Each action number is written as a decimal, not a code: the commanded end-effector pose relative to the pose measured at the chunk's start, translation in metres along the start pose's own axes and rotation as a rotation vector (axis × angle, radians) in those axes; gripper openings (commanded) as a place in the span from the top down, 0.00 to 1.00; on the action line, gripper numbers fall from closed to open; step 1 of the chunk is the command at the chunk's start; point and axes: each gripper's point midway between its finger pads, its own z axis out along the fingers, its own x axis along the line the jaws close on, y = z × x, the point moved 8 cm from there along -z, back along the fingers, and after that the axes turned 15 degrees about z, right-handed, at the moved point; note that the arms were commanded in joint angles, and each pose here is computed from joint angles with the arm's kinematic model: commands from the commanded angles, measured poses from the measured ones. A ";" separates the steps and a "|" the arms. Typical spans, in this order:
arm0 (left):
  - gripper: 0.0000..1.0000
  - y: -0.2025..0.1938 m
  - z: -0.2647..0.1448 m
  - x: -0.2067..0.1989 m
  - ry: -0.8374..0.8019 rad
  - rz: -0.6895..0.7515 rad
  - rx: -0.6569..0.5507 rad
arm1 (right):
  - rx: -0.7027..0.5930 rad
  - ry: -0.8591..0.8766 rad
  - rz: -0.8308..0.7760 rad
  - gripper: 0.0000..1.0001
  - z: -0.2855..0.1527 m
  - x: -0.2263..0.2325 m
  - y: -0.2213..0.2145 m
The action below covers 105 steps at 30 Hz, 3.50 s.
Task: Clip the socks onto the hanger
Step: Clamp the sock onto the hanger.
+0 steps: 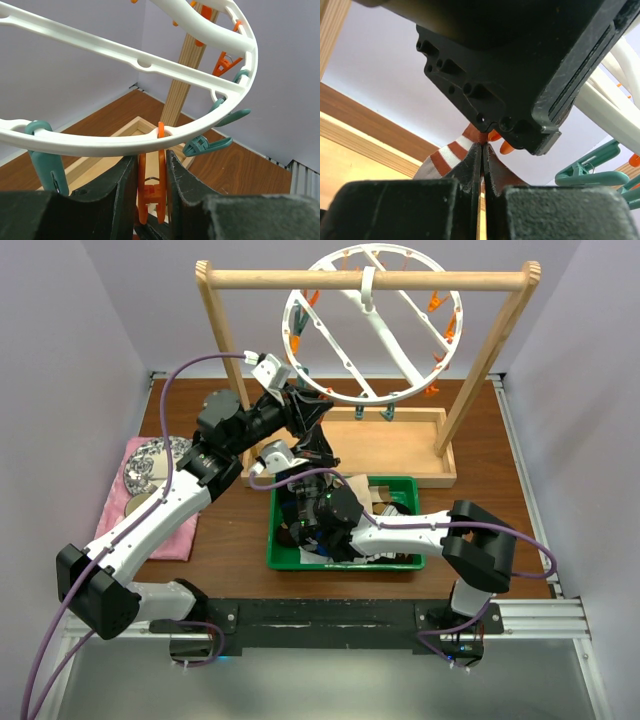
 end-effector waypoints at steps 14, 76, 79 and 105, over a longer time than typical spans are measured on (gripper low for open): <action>1.00 0.009 0.007 0.005 0.117 0.036 0.043 | -0.056 -0.192 0.738 1.00 -0.023 -0.085 0.019; 1.00 0.032 -0.024 -0.038 -0.145 -0.099 -0.058 | 0.133 0.588 1.187 1.00 -0.065 -0.092 0.030; 1.00 0.041 -0.020 -0.042 -0.237 -0.177 -0.054 | 0.077 0.639 1.246 1.00 -0.063 -0.097 0.034; 1.00 0.048 -0.020 -0.052 -0.510 -0.423 -0.052 | -0.114 0.805 1.412 1.00 -0.058 -0.111 0.034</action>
